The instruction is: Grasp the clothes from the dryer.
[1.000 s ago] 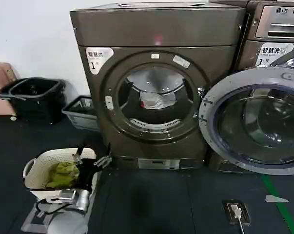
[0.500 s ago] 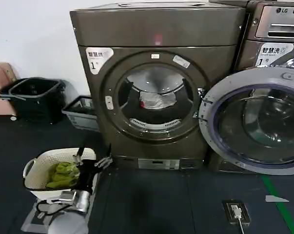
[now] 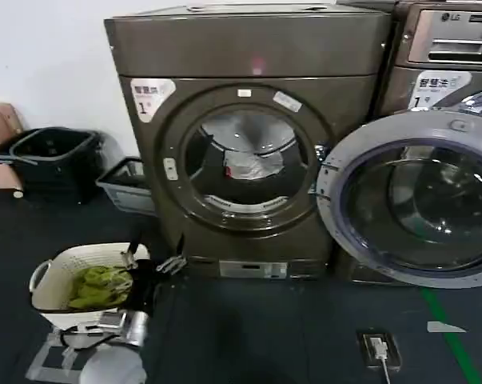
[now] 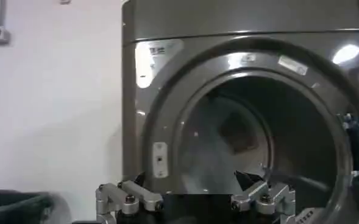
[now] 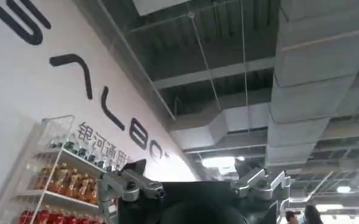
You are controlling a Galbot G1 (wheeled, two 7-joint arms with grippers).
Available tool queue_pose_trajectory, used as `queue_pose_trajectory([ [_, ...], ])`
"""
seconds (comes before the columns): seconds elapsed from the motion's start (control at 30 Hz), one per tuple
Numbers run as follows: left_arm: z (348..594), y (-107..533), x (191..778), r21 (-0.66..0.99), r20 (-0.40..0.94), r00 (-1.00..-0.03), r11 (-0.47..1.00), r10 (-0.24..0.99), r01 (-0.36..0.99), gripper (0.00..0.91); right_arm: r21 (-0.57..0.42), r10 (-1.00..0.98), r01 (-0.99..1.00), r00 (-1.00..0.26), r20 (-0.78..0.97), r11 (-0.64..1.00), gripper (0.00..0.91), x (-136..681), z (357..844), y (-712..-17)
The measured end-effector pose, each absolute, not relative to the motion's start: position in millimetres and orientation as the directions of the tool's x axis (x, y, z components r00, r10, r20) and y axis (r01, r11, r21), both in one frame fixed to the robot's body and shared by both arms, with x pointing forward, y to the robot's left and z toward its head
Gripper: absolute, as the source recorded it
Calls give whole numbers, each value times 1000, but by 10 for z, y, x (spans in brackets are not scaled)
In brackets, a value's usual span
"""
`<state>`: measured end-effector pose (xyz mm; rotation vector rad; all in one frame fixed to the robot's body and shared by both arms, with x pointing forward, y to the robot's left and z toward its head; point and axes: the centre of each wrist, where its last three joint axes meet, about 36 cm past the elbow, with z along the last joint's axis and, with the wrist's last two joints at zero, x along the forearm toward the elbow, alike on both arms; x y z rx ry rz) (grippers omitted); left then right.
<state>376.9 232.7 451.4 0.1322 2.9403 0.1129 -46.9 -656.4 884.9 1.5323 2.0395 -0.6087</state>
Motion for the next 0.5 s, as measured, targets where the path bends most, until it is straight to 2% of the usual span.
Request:
queue_pose_trajectory([
  [0.5, 4525, 2309, 3818, 83, -195, -976, 993, 97, 82, 907, -45, 731, 964, -228, -643, 262, 907, -479, 8856, -6567],
])
